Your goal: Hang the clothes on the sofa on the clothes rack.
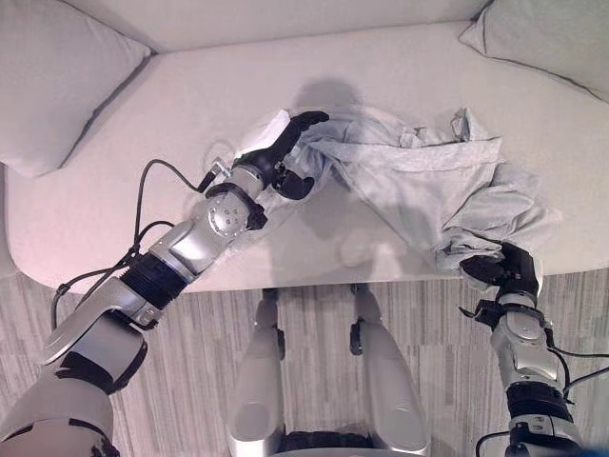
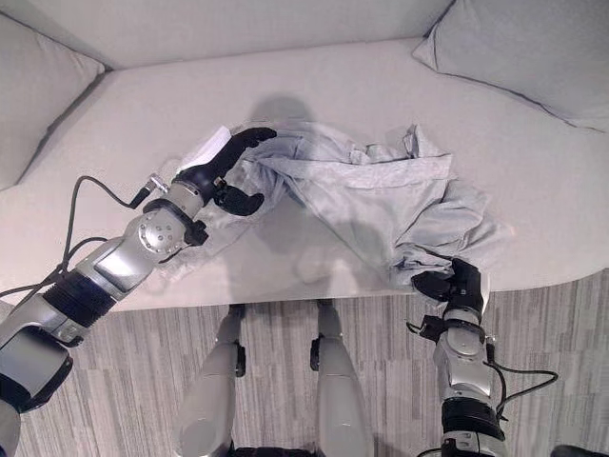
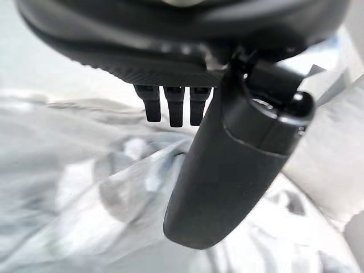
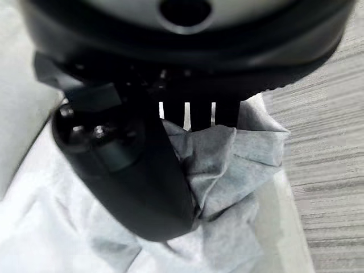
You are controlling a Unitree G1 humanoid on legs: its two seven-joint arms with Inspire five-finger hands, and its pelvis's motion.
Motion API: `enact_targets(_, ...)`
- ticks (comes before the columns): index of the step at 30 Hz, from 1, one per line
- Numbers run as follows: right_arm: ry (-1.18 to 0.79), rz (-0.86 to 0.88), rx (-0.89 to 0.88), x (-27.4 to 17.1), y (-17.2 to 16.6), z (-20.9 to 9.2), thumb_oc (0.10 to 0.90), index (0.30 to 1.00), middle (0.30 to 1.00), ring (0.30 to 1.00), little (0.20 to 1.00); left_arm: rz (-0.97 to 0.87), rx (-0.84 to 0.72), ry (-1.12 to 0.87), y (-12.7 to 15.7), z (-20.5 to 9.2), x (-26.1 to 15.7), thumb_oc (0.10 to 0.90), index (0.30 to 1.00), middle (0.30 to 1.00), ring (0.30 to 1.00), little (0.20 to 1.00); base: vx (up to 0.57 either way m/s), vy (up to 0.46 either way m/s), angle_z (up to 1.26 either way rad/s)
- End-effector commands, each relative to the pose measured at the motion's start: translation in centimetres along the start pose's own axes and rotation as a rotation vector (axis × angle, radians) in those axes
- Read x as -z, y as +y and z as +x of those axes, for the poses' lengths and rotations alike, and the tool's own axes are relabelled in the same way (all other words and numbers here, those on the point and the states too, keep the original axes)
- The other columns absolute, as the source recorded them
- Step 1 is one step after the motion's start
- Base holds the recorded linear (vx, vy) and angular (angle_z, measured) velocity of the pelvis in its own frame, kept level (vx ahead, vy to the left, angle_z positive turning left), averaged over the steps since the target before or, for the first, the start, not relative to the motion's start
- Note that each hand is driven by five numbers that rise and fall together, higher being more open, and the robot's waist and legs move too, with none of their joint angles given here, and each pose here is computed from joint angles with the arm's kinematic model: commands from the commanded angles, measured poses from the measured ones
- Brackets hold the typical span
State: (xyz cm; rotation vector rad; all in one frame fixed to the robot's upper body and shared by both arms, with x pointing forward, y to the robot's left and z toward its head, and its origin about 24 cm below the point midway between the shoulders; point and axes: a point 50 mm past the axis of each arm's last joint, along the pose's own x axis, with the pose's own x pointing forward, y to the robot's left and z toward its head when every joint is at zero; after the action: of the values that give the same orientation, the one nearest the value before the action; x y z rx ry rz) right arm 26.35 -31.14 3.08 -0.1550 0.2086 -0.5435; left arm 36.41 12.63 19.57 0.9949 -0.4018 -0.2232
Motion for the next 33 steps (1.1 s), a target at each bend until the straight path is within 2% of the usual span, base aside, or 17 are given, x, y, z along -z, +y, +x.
enact_targets(1, -0.101, -0.063, 0.178, -1.4, -5.4, -0.5, 0.4, 0.3, 0.3, 0.3, 0.3, 0.064, -0.196, -0.153, 5.5, 1.3, -3.1, 0.8, 0.9, 0.9, 0.9, 0.9, 0.03, -0.029, -0.01)
enact_targets(9, -0.111, -0.089, 0.131, -1.7, -4.1, -0.2, 0.4, 0.3, 0.3, 0.3, 0.3, -0.042, -0.226, -0.091, 4.1, 3.1, -2.9, 0.8, 0.9, 0.9, 0.9, 0.9, 0.01, -0.016, -0.01)
enact_targets(14, -0.111, -0.102, 0.149, -1.6, -4.5, -0.2, 0.4, 0.3, 0.3, 0.3, 0.3, -0.051, -0.174, 0.0, 2.2, 3.6, -1.3, 0.8, 0.9, 0.9, 0.9, 0.9, -0.01, -0.014, -0.05)
enact_targets(15, -0.112, -0.102, 0.152, -1.6, -4.6, -0.3, 0.4, 0.3, 0.3, 0.3, 0.3, -0.044, -0.166, 0.012, 2.0, 3.7, -1.0, 0.701, 0.752, 0.752, 0.752, 0.752, 0.0, 0.0, 0.0)
enact_targets(16, -0.113, -0.105, 0.15, -1.6, -4.5, -0.2, 0.4, 0.3, 0.3, 0.3, 0.3, -0.031, -0.161, 0.023, 2.0, 3.8, -0.8, 0.4, 0.3, 0.3, 0.3, 0.3, 0.0, 0.0, 0.0)
enact_targets(20, -0.125, -0.108, 0.159, -1.9, -4.6, -0.2, 0.4, 0.3, 0.3, 0.3, 0.3, 0.033, -0.187, 0.087, 3.0, 3.9, 0.7, 0.4, 0.3, 0.3, 0.3, 0.3, -0.01, -0.009, 0.0)
enact_targets(26, -0.122, -0.112, 0.148, -1.6, -4.4, -0.5, 0.4, 0.3, 0.3, 0.3, 0.3, 0.032, -0.281, 0.141, 5.2, 1.8, 3.1, 0.4, 0.3, 0.3, 0.3, 0.3, -0.02, 0.012, -0.07)
enact_targets(27, -0.159, -0.153, 0.116, -2.7, -3.6, -0.1, 0.4, 0.3, 0.3, 0.3, 0.3, 0.041, -0.351, 0.107, 7.1, 0.4, 3.1, 0.4, 0.3, 0.3, 0.3, 0.3, 0.0, 0.05, -0.07)
enact_targets(28, -0.158, -0.158, 0.112, -2.7, -3.5, -0.1, 0.4, 0.3, 0.3, 0.3, 0.3, 0.039, -0.35, 0.114, 7.0, 0.1, 3.3, 0.4, 0.3, 0.3, 0.3, 0.3, -0.01, 0.076, -0.05)
enact_targets(29, -0.182, -0.167, 0.102, -3.5, -3.2, 0.2, 0.4, 0.3, 0.3, 0.3, 0.3, 0.043, -0.387, 0.096, 8.0, -0.5, 3.2, 0.4, 0.3, 0.3, 0.3, 0.3, -0.02, 0.055, 0.03)
enact_targets(30, -0.23, -0.188, 0.06, -5.0, -2.1, 0.6, 0.4, 0.3, 0.3, 0.3, 0.3, 0.029, -0.448, 0.101, 9.0, -2.3, 3.9, 0.4, 0.3, 0.3, 0.3, 0.3, 0.0, 0.056, 0.1)
enact_targets(33, -0.288, -0.195, 0.026, -6.9, -1.2, 1.1, 0.4, 0.3, 0.3, 0.3, 0.3, 0.027, -0.521, 0.087, 10.5, -4.1, 4.0, 0.4, 0.3, 0.3, 0.3, 0.3, -0.02, 0.027, 0.15)
